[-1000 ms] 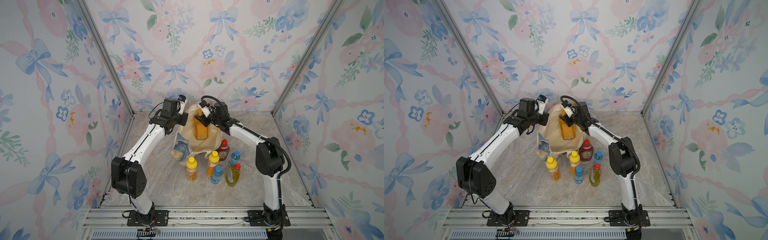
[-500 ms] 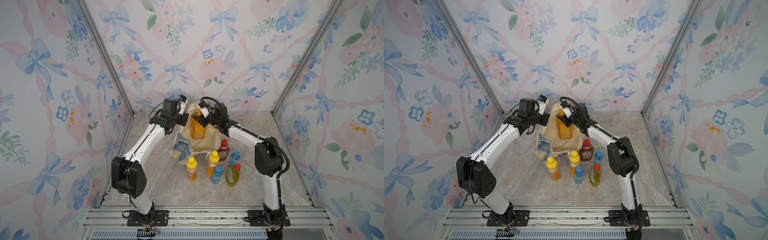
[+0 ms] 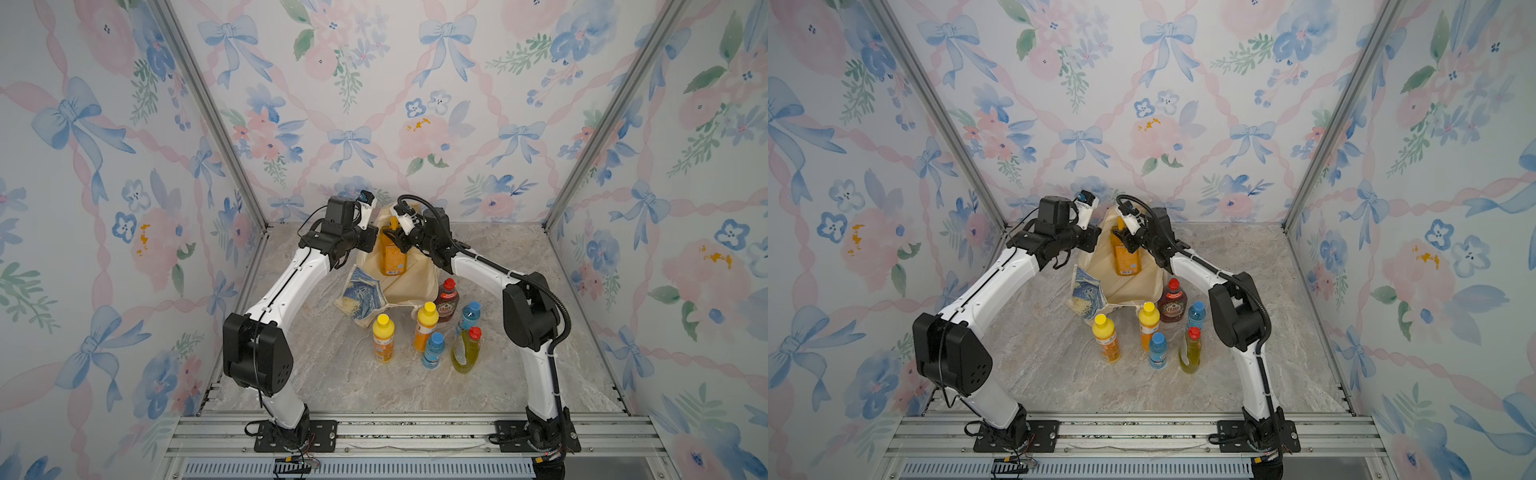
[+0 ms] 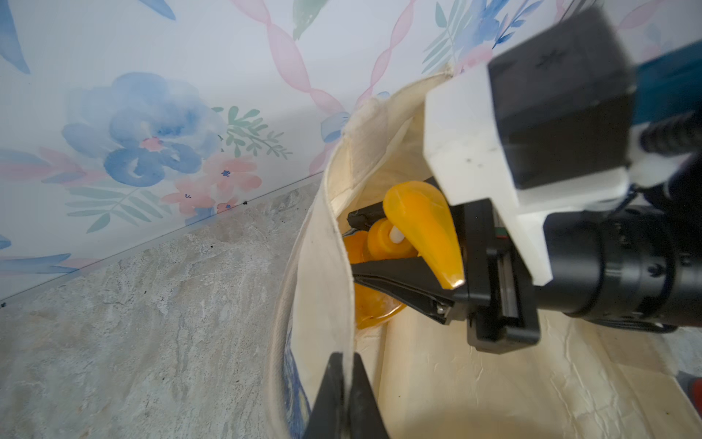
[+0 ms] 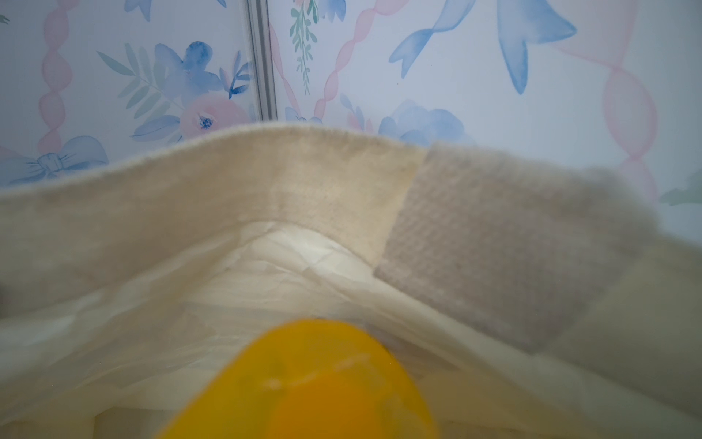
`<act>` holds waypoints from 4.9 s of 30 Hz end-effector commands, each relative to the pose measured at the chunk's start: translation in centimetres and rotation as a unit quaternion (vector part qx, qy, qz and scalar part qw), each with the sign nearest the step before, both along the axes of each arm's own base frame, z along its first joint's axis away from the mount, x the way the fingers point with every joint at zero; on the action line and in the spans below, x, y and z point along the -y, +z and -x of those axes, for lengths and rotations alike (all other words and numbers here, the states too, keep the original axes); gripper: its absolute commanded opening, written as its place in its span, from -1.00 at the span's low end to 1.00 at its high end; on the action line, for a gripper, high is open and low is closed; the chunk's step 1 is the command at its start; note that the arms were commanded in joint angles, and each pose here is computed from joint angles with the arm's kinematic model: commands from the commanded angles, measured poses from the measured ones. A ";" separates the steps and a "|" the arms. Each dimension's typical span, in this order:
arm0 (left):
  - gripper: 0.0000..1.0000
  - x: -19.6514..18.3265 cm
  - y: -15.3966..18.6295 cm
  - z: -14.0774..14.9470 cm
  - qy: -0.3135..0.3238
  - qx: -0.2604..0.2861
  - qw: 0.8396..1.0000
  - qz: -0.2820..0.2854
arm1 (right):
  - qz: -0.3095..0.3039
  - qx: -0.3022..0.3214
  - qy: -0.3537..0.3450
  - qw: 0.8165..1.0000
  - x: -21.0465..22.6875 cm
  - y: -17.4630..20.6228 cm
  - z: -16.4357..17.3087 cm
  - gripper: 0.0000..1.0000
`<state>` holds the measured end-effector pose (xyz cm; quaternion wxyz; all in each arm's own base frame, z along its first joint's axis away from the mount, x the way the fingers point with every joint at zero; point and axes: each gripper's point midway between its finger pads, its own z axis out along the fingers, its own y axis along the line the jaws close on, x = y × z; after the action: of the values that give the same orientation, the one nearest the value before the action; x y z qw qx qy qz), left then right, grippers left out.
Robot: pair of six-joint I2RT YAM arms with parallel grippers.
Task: Pack dish soap into the shopping bag
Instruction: Place the bottle of dish soap in the shopping bag.
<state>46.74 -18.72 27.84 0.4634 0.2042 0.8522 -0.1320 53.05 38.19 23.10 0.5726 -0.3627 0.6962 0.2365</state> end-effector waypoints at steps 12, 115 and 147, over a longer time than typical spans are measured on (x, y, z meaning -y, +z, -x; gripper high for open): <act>0.96 -3.8 3.3 5.3 0.153 0.000 0.988 0.037 | -0.023 0.066 -0.053 0.996 1.2 7.0 -0.5 -1.00; -1.00 -7.4 -0.2 6.8 0.168 -0.178 0.951 0.191 | 0.030 0.066 -0.397 0.915 6.0 5.9 -6.5 0.05; -1.00 -5.1 -0.1 5.9 0.144 -0.178 0.957 0.178 | -0.031 0.029 -0.290 0.956 6.4 10.1 -2.8 0.79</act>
<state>40.45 -13.16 26.73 0.3367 -0.0433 0.9090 -0.2420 56.30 32.00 29.23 0.6182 -0.1497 0.7708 0.0350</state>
